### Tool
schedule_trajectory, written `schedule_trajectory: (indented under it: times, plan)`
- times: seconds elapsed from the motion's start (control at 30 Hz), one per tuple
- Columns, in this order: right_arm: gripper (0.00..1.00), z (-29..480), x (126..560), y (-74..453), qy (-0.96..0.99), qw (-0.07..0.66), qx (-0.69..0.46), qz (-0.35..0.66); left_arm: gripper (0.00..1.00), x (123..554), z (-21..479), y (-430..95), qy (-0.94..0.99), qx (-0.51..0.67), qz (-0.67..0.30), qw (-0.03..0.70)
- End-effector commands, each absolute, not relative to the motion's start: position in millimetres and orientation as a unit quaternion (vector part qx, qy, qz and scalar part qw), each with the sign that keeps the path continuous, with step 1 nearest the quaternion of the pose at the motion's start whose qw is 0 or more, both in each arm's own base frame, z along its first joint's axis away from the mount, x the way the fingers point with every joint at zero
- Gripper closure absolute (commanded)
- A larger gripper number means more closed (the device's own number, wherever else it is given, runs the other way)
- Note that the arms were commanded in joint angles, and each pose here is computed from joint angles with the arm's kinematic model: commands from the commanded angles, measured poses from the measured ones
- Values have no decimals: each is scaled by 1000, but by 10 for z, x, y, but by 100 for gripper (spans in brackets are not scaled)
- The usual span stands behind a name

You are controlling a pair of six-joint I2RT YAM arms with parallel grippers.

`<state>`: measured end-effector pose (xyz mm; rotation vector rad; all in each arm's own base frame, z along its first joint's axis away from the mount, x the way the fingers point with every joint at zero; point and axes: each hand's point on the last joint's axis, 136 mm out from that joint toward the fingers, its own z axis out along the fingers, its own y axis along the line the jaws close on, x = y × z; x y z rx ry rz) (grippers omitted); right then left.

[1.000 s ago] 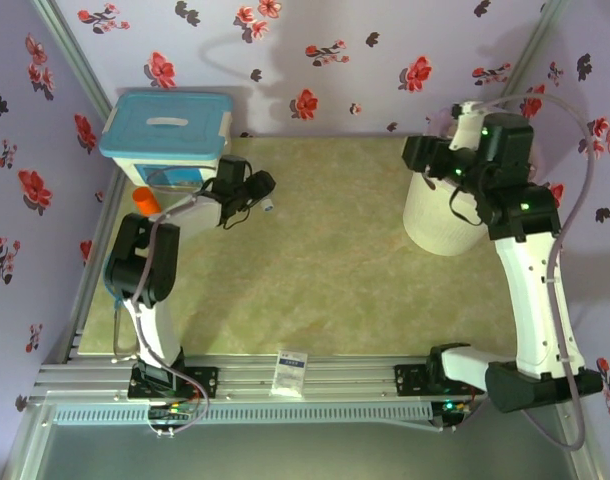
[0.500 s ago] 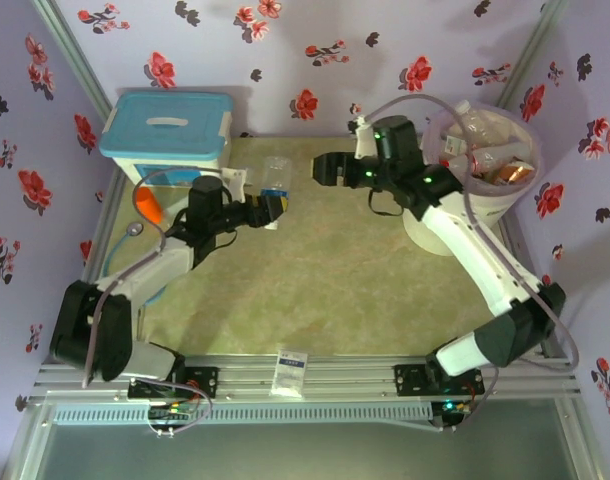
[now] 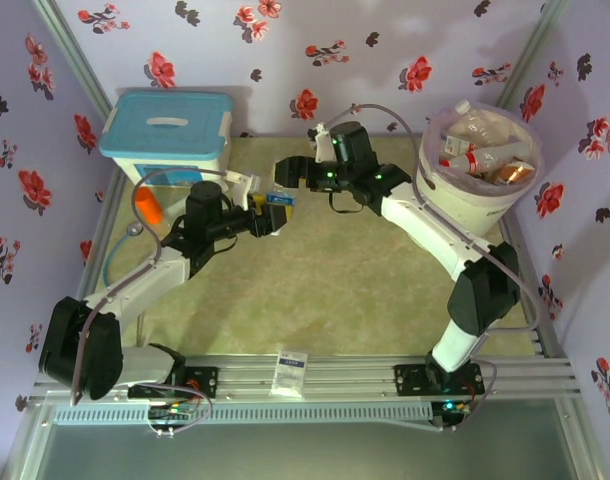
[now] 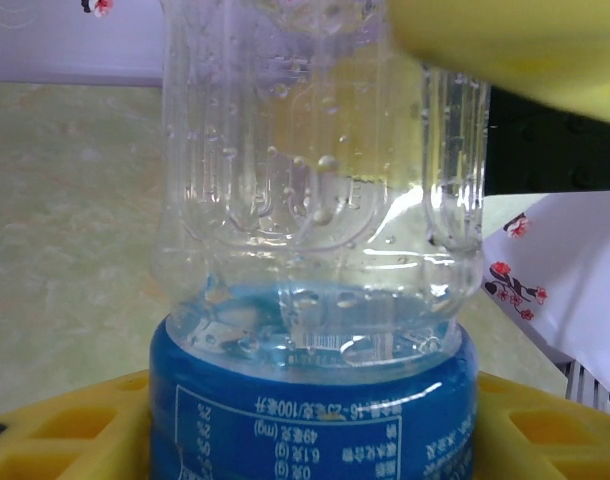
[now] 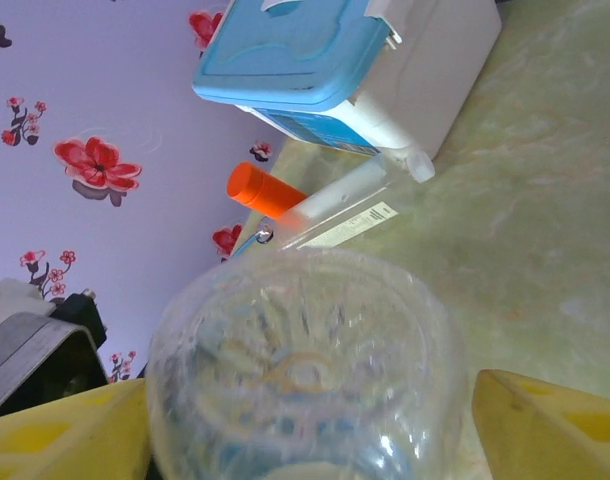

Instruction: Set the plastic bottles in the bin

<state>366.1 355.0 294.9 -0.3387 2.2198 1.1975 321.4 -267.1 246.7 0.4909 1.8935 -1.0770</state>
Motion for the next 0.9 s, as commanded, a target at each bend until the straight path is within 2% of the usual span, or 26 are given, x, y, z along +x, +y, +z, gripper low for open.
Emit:
schedule_trajectory:
  times: [0.0,0.07,0.23,0.3,0.37,0.43,0.5,0.7,0.87]
  plan:
    - [25,3039,3684,3657,819,297,-131,473,74,3203,2637,-2753,740,225,-438,457]
    - [33,2994,3705,3643,824,297,-131,465,74,3197,2634,-2761,741,226,-438,457]
    - [45,2949,3716,3621,829,298,-132,454,70,3184,2622,-2760,741,227,-438,455]
    - [47,2977,3722,3608,828,303,-133,452,55,3185,2628,-2758,741,225,-439,455]
    - [50,3049,3738,3570,827,314,-138,446,31,3196,2629,-2747,743,220,-437,457]
    - [52,3161,3770,3479,826,330,-138,435,11,3208,2624,-2705,752,212,-426,457]
    - [53,3314,3828,3318,825,350,-136,422,1,3193,2619,-2648,758,206,-414,460]
    - [53,4070,3967,2174,821,466,-100,313,0,3156,2629,-2305,783,162,-346,490]
    - [56,4820,3698,1071,791,573,-28,213,0,3241,2354,-1883,835,98,-243,483]
